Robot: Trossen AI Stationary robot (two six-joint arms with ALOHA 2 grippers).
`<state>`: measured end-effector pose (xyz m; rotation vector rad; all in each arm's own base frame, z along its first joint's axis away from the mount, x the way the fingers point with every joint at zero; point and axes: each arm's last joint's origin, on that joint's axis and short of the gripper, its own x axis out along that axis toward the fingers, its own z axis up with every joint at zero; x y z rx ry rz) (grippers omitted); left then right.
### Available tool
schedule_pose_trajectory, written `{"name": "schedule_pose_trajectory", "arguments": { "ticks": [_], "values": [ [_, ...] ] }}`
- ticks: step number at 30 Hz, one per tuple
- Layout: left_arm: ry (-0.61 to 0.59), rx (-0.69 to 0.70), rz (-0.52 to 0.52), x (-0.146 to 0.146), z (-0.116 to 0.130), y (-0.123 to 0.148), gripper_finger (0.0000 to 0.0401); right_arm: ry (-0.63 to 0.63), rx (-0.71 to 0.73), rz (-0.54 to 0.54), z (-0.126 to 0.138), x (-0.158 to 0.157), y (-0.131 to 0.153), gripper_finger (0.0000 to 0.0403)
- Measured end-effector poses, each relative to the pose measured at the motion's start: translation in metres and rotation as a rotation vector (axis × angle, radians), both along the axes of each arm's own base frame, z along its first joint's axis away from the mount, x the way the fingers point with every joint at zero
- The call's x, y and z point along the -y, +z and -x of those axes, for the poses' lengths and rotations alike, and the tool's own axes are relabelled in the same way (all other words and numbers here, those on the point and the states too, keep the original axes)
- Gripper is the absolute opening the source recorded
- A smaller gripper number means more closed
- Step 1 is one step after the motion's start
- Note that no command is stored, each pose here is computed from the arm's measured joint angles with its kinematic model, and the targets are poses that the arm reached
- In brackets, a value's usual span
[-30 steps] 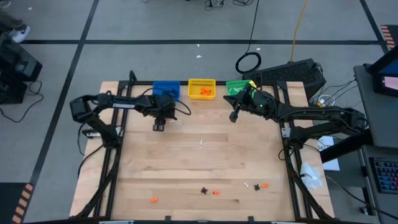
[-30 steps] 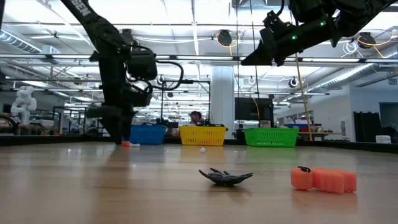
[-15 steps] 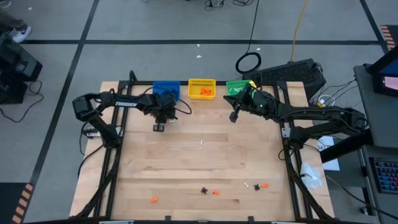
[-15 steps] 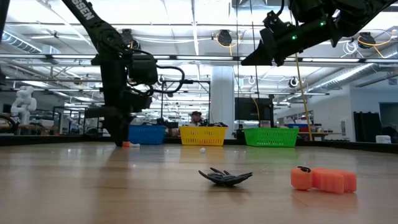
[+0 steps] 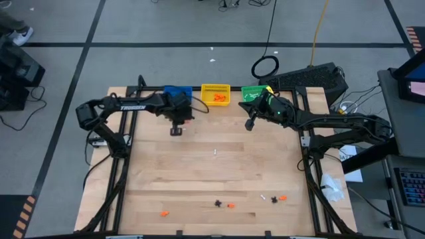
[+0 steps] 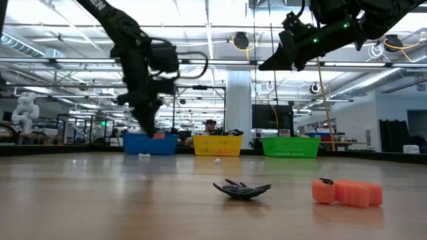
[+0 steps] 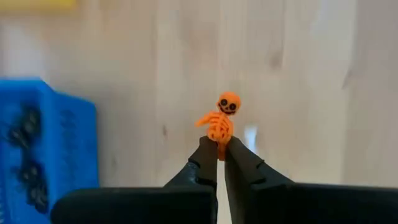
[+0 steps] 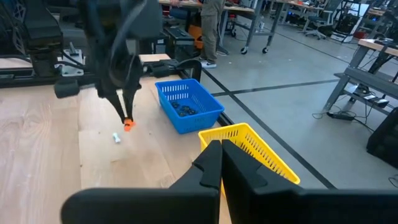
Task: Sort Halloween decoration
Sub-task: Put the orange skeleton toy into the yellow bin
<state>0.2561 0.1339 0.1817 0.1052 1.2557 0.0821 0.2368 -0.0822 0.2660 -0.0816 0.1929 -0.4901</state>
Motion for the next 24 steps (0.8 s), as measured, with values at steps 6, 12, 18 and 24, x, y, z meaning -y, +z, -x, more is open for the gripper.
{"name": "schedule_pose_trajectory", "arguments": {
  "ticks": [6, 12, 18, 24],
  "values": [
    [0.201, 0.249, -0.007, -0.016, -0.025, 0.033, 0.0003, 0.000, 0.000, 0.000, 0.000, 0.000, 0.000, 0.0000],
    [0.253, 0.346, -0.039, -0.048, -0.057, 0.055, 0.0002, 0.000, 0.004, -0.002, 0.000, 0.000, 0.000, 0.0000],
    [0.293, 0.260, -0.018, -0.091, -0.087, 0.042, 0.0001, 0.000, 0.004, -0.002, 0.000, 0.000, 0.000, 0.0000],
    [0.335, 0.186, 0.010, -0.125, -0.104, 0.024, 0.0001, 0.000, -0.003, -0.003, 0.000, 0.000, 0.000, 0.0000]
  ]
}}
